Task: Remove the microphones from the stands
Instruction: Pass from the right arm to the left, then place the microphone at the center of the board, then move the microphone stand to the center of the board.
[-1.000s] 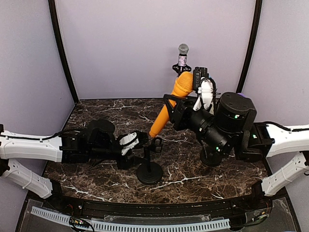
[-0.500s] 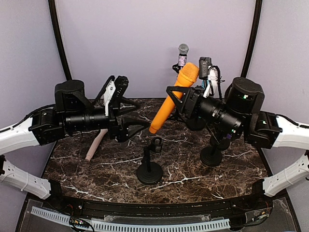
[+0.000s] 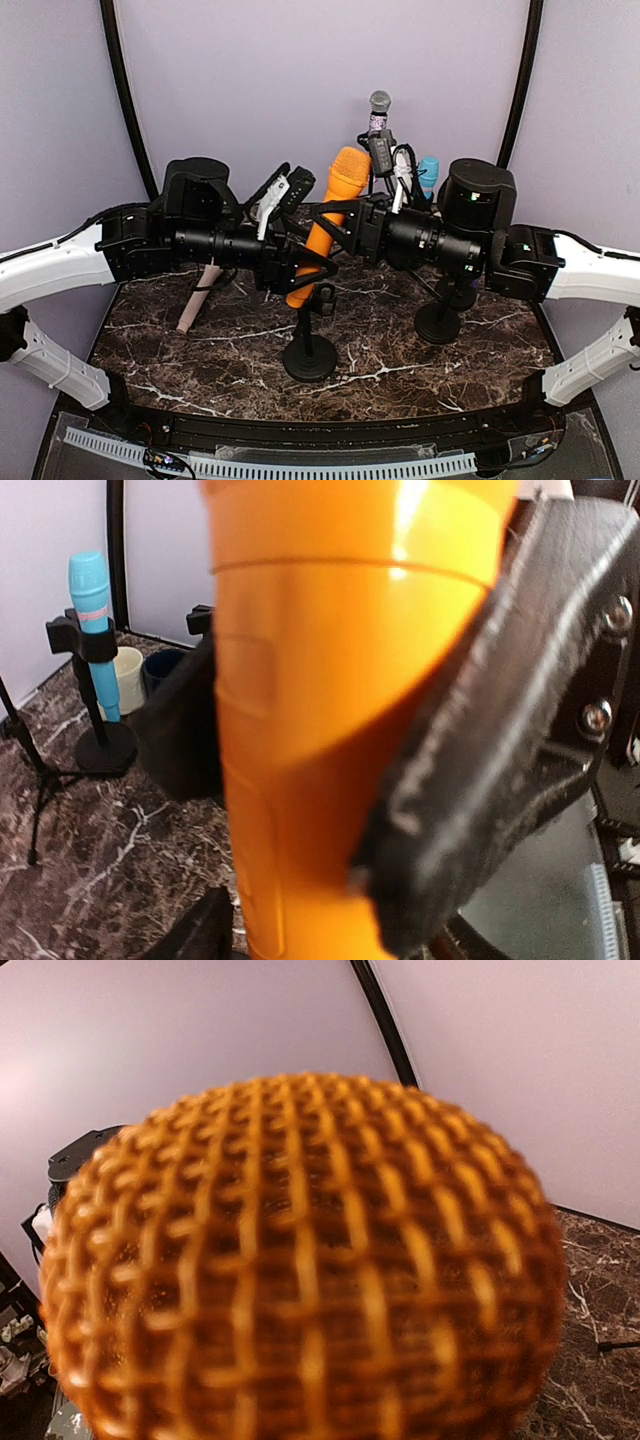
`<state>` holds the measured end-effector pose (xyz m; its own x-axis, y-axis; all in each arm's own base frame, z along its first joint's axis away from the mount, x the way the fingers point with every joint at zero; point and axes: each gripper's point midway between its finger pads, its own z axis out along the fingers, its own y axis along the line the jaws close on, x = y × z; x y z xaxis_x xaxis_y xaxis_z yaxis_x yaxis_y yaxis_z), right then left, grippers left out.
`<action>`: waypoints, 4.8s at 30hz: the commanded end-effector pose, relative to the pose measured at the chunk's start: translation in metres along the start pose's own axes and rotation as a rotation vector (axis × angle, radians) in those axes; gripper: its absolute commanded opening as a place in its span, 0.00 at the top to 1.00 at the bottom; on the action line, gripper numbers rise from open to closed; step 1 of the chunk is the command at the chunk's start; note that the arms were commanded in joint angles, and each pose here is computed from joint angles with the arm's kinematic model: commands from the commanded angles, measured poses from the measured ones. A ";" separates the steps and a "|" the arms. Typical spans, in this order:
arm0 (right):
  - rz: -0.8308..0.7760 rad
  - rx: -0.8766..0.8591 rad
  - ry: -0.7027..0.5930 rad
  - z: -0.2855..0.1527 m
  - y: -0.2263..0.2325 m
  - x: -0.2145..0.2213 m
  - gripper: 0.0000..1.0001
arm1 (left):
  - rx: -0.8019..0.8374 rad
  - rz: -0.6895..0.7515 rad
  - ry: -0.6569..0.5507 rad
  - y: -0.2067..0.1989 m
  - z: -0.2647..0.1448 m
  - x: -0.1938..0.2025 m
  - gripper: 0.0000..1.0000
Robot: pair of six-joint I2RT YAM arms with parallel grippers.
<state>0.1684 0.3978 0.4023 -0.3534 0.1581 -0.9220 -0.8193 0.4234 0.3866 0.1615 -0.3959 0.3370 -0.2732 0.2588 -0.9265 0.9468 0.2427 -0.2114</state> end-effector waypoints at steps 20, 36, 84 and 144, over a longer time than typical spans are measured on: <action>-0.034 0.049 -0.012 -0.027 -0.018 0.010 0.29 | -0.233 -0.184 0.066 0.036 -0.031 0.032 0.90; -0.138 0.081 0.106 -0.060 -0.039 0.181 0.30 | -0.681 -0.502 0.582 0.185 -0.099 0.254 0.88; -0.332 0.663 0.023 0.036 -0.147 0.245 1.00 | -0.793 -0.442 0.762 0.222 -0.104 0.298 0.37; -0.051 0.389 0.341 -0.110 -0.131 0.257 0.25 | -0.939 -0.206 0.204 0.208 -0.160 0.164 0.22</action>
<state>0.1470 0.2913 0.1166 -0.4344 -0.1348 -0.8906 -0.6353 0.7467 0.1969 0.2893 -0.1525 0.1835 -0.5451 0.2753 -0.7919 0.3683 0.9272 0.0688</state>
